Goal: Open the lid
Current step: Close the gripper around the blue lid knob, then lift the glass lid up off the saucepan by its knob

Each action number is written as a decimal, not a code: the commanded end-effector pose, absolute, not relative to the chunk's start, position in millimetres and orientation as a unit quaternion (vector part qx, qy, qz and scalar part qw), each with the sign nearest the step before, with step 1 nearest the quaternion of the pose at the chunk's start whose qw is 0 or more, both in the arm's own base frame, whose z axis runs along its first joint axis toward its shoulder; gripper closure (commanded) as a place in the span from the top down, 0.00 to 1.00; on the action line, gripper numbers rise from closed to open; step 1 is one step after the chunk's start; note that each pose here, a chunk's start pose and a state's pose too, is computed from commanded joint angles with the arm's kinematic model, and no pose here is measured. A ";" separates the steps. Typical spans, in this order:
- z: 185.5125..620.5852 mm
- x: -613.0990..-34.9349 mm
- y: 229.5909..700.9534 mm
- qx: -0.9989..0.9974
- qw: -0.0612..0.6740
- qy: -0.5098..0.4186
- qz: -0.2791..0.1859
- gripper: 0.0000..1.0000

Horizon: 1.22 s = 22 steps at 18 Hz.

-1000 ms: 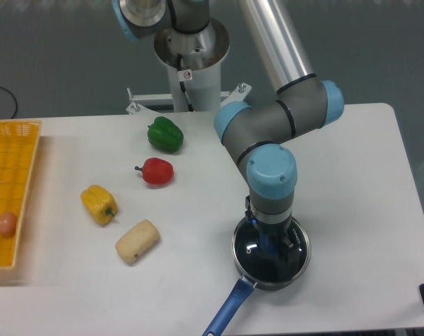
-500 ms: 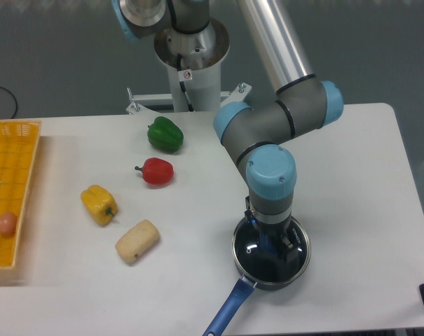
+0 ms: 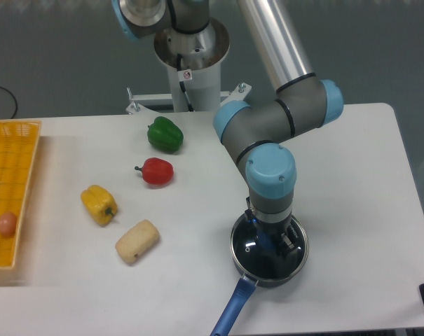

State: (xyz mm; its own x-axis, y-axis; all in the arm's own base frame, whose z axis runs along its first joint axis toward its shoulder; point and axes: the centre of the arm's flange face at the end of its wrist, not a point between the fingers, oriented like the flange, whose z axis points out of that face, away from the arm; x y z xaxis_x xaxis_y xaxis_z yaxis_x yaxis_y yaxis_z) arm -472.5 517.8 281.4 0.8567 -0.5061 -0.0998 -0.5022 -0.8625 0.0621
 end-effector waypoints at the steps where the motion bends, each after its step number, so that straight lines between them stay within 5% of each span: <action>1: 281.4 -472.6 517.7 0.963 0.018 -0.262 -0.057 0.66; 22: 316.9 -472.0 474.4 0.964 0.012 -0.257 -0.059 0.63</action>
